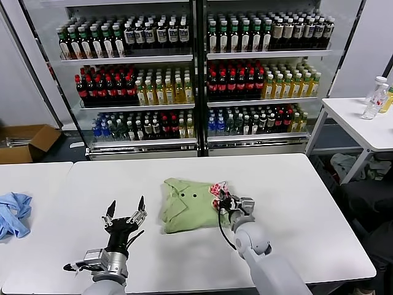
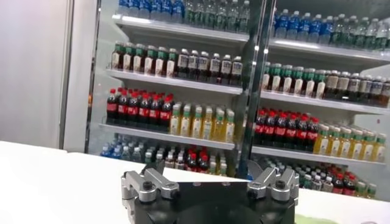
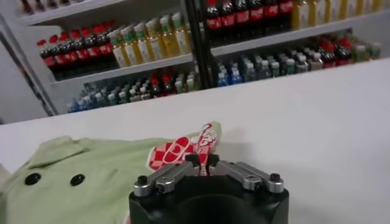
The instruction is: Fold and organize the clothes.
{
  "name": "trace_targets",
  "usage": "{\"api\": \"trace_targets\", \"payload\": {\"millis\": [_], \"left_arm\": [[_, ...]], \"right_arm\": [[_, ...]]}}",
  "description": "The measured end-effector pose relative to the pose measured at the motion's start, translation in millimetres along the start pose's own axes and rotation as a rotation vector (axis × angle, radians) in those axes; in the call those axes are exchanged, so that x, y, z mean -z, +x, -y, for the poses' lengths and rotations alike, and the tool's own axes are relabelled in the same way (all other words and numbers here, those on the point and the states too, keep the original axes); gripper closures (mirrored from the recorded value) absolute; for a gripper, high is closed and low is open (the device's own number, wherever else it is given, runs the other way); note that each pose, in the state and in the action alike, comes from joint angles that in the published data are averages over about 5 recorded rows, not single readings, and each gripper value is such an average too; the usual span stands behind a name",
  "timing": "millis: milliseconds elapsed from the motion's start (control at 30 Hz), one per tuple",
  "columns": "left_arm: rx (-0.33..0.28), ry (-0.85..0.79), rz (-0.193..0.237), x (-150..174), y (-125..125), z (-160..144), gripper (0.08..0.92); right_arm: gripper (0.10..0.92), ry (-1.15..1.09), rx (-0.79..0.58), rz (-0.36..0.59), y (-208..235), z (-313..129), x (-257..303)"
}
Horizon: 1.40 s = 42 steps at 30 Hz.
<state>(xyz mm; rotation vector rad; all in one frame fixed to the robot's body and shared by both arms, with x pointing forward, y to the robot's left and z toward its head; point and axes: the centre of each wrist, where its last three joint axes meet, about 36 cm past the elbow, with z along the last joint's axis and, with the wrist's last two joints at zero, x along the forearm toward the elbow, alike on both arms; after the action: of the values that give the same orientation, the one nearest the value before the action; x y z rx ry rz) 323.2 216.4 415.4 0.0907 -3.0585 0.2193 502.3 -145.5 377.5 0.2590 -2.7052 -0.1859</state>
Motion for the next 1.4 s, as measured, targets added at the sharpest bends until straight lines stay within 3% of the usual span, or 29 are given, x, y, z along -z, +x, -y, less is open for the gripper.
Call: {"api": "trace_targets", "payload": {"millis": [67, 167, 433, 900, 1400], "left_arm": [[-0.002, -0.002, 0.002, 0.9, 1.8, -0.3, 0.177], [-0.005, 0.0, 0.003, 2.0, 4.9, 0.1, 0.177], [-0.026, 0.001, 0.001, 4.2, 15.1, 4.2, 0.177], [-0.066, -0.029, 0.024, 10.9, 35.5, 11.1, 0.177], [-0.081, -0.061, 0.045, 23.4, 52.9, 8.4, 0.177]], "right_arm": [[0.879, 0.031, 0.005, 0.01, -3.4, 2.9, 2.7], [0.838, 0.077, 0.0, 0.039, -2.3, 7.5, 3.3], [0.606, 0.154, -0.034, 0.154, 34.7, 17.9, -15.1], [0.233, 0.199, -0.101, 0.311, 163.1, 30.4, -39.8], [0.2, 0.254, -0.166, 0.379, 238.6, 27.9, -36.0]]}}
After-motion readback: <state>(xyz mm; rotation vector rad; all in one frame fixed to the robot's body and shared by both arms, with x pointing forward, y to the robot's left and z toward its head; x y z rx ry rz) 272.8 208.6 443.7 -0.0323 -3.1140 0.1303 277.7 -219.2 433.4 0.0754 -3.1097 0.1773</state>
